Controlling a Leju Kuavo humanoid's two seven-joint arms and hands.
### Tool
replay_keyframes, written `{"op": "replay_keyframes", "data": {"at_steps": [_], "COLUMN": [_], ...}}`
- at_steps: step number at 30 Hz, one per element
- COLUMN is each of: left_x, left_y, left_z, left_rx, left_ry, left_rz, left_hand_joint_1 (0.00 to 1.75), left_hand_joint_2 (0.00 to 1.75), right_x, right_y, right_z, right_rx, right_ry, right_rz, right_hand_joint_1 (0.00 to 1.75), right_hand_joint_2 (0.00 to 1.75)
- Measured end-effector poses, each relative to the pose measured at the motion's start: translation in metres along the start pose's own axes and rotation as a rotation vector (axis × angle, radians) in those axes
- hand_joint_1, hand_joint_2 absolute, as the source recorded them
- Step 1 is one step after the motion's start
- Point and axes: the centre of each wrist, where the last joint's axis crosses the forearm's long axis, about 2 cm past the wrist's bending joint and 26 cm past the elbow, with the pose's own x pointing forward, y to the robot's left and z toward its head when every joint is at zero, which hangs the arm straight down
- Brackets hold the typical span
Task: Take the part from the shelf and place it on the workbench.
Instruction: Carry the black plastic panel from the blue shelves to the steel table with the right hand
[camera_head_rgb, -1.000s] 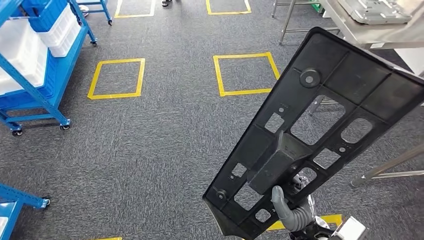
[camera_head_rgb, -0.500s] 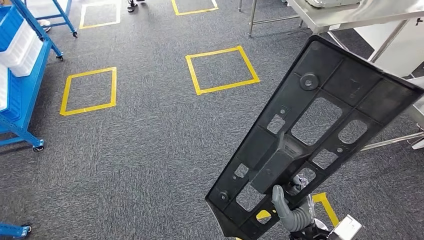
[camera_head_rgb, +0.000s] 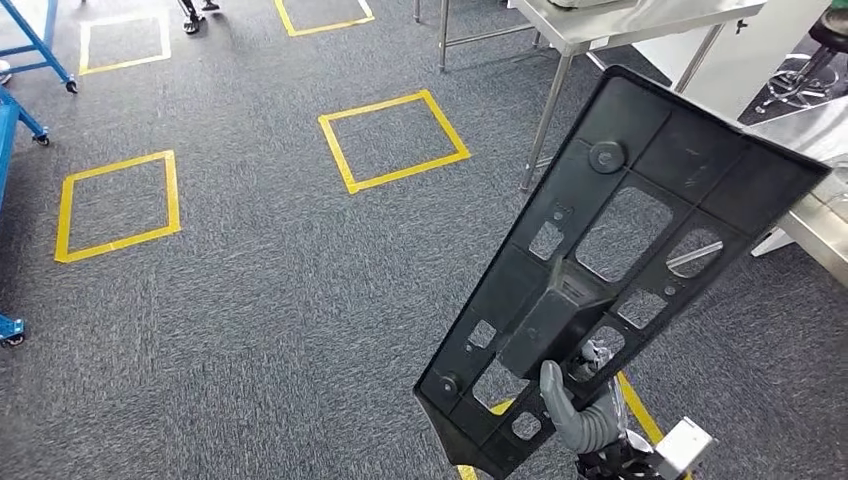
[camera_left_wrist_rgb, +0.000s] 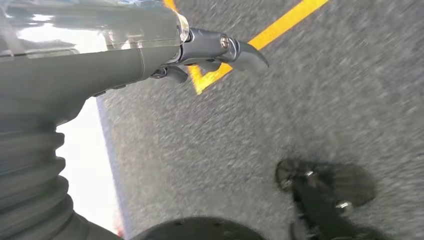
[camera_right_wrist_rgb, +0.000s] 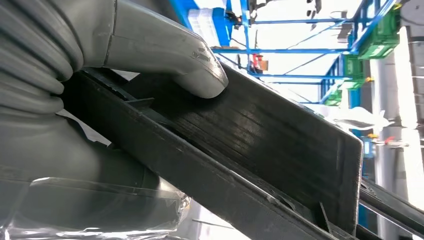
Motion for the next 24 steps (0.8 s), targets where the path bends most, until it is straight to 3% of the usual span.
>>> {"op": "replay_keyframes", "data": {"at_steps": [6, 15, 24], "left_x": [0.003, 0.035, 0.021], "left_y": [-0.008, -0.011, -0.005], "left_z": [0.002, 0.004, 0.002], "left_rx": [-0.027, -0.029, 0.018], "left_ry": [-0.083, -0.218, -0.187], "left_rz": [-0.011, -0.047, 0.035], "left_hand_joint_1": [0.00, 0.00, 0.00], "left_hand_joint_2": [1.75, 1.75, 1.75], "right_x": [0.007, 0.028, 0.024], "right_y": [-0.004, -0.004, -0.006], "right_z": [-0.009, -0.018, -0.031], "right_rx": [0.013, 0.030, 0.087], "right_ry": [-0.016, -0.061, -0.082], "right_rz": [0.029, 0.069, 0.000], "right_hand_joint_1": [1.75, 1.75, 1.75], "right_hand_joint_2": [1.75, 1.75, 1.75]}}
